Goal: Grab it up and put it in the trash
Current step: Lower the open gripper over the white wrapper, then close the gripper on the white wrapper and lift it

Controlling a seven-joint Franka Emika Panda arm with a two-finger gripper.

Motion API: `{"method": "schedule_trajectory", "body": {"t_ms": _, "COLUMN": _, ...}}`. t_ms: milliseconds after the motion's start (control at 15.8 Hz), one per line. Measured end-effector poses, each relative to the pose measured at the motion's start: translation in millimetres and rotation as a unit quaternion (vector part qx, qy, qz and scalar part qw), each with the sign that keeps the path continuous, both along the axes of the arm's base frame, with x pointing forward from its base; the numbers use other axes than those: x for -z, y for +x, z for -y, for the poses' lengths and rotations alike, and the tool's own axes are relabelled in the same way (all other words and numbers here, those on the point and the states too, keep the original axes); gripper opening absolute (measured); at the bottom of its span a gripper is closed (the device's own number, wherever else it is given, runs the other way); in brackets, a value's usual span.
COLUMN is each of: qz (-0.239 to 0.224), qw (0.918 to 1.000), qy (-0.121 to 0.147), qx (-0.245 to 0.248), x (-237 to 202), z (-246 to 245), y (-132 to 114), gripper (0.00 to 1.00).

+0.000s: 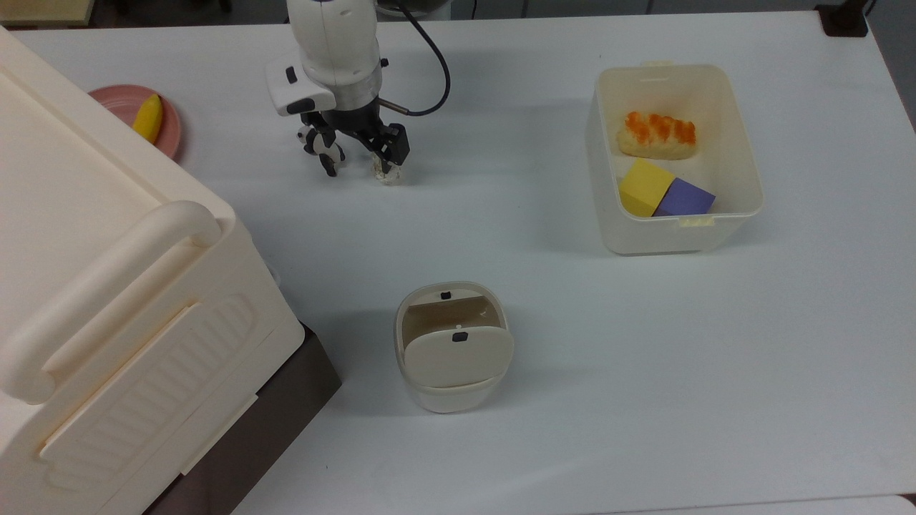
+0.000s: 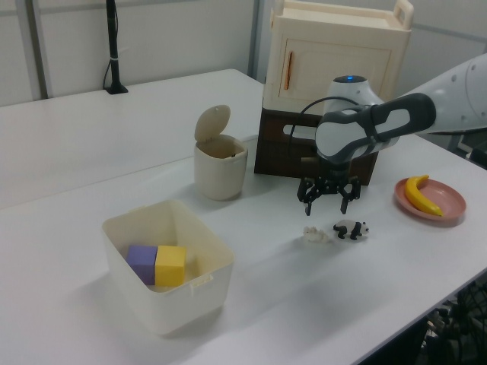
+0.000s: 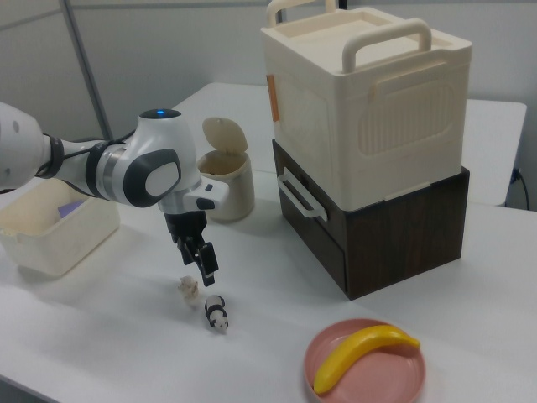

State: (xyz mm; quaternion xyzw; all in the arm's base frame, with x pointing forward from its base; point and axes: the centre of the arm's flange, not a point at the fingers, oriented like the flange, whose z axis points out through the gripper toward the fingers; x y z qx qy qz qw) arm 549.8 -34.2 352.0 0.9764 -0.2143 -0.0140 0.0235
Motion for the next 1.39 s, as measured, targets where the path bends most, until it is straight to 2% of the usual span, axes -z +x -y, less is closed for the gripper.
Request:
{"method": "schedule_trajectory", "body": {"t_ms": 822, "qz": -0.020, "qw": 0.9983, "qy": -0.006, "qx": -0.055, "x": 24, "z": -29, "y": 2, "gripper": 1.00}}
{"method": "schedule_trajectory", "body": {"t_ms": 1201, "qz": -0.028, "qw": 0.9964, "qy": -0.021, "qx": -0.077, "x": 50, "z": -34, "y": 6, "gripper": 1.00}}
{"method": "schedule_trajectory", "body": {"t_ms": 1390, "qz": -0.025, "qw": 0.9954, "qy": -0.026, "qx": -0.089, "x": 53, "z": -38, "y": 7, "gripper": 0.95}}
